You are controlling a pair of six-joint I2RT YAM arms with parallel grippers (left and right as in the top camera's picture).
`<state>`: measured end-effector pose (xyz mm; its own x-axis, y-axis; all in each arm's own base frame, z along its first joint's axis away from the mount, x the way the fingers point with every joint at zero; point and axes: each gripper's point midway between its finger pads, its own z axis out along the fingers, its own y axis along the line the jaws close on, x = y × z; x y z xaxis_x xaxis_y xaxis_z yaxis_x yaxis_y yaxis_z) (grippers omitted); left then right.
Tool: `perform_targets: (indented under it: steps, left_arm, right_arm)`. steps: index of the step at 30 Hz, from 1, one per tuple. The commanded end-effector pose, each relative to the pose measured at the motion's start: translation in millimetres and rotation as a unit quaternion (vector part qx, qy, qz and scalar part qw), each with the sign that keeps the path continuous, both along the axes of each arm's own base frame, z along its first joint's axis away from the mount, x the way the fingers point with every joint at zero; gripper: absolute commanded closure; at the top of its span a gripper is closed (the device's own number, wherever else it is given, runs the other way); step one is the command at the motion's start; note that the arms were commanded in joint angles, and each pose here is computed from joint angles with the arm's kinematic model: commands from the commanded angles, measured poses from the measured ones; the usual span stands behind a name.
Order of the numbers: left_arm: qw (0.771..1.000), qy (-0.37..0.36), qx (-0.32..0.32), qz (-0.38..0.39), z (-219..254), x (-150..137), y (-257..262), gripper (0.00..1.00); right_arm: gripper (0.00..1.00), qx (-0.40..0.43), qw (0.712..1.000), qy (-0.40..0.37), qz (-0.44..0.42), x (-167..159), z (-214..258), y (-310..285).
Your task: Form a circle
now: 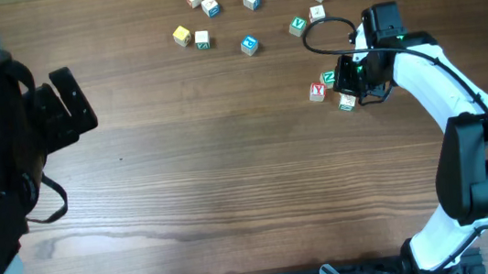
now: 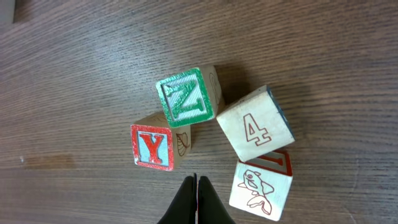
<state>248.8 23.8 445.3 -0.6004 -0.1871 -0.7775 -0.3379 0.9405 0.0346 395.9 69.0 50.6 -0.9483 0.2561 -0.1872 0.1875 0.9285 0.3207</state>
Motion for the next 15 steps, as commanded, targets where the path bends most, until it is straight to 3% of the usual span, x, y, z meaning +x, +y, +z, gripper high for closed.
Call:
perform_targets:
  steps: [1, 15]
  left_arm:
    - [1.000, 0.000, 0.005, 0.006, 0.5, -0.2, 3.2, 0.00]
    - [1.000, 0.000, 0.005, 0.006, 0.5, -0.2, 3.2, 0.00]
  right_arm:
    - [0.96, 0.006, 1.000, -0.003, 0.012, 3.7, -1.8, 3.0]
    - [0.96, -0.004, 0.999, -0.008, 0.049, 4.4, -9.3, 3.8]
